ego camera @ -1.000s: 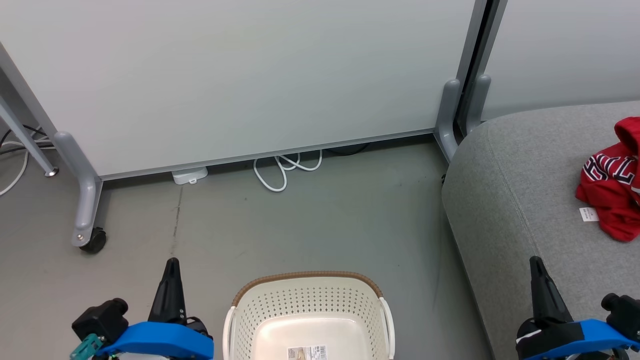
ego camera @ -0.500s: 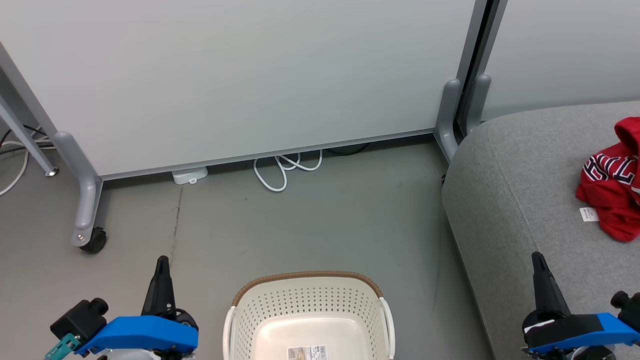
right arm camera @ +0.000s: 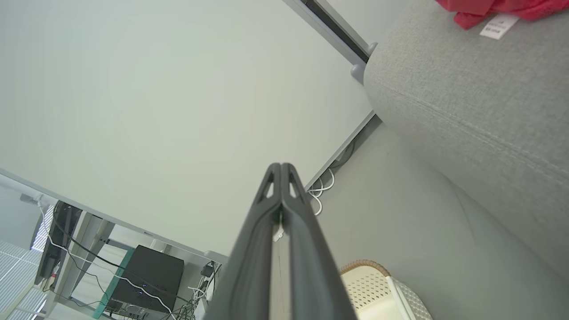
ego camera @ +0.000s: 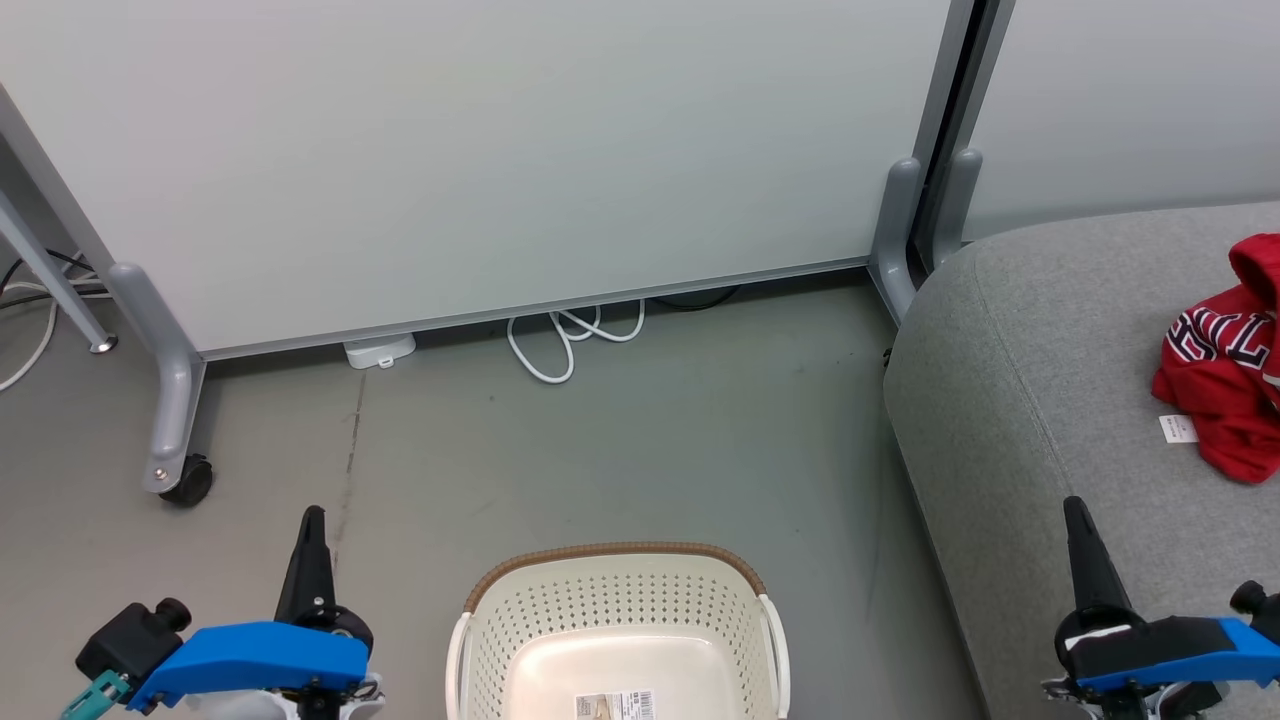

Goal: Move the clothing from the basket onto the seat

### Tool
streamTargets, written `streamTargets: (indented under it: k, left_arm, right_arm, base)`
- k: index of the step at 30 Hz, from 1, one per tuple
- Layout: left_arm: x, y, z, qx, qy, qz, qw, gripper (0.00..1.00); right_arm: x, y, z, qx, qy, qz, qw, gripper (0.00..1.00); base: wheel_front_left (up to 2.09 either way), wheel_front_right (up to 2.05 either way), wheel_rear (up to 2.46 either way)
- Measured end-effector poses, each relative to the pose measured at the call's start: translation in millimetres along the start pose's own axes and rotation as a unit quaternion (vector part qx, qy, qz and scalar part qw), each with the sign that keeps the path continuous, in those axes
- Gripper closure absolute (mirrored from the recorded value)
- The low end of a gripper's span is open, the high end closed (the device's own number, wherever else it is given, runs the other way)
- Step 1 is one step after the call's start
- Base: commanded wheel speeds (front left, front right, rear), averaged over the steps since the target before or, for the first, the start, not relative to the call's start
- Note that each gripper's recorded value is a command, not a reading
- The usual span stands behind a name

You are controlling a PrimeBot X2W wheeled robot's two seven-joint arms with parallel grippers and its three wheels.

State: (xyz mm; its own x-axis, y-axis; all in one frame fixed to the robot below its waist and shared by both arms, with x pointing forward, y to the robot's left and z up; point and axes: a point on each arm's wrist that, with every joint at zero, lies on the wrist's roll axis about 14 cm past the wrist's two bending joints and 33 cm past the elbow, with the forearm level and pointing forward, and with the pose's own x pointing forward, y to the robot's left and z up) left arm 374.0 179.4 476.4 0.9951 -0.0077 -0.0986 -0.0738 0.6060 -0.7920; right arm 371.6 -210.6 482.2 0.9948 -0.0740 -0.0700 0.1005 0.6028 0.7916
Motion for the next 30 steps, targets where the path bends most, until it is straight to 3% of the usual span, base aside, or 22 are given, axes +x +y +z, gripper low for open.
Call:
streamTargets:
  k: [30]
  left_arm:
    - [5.5, -2.0, 13.2, -0.155, -0.005, -0.006, 0.988, 1.0]
  right_arm:
    - [7.2, 10.1, 1.6, 0.154, 0.011, 0.012, 0.988, 1.0]
  base:
    - [0.0, 0.0, 0.0]
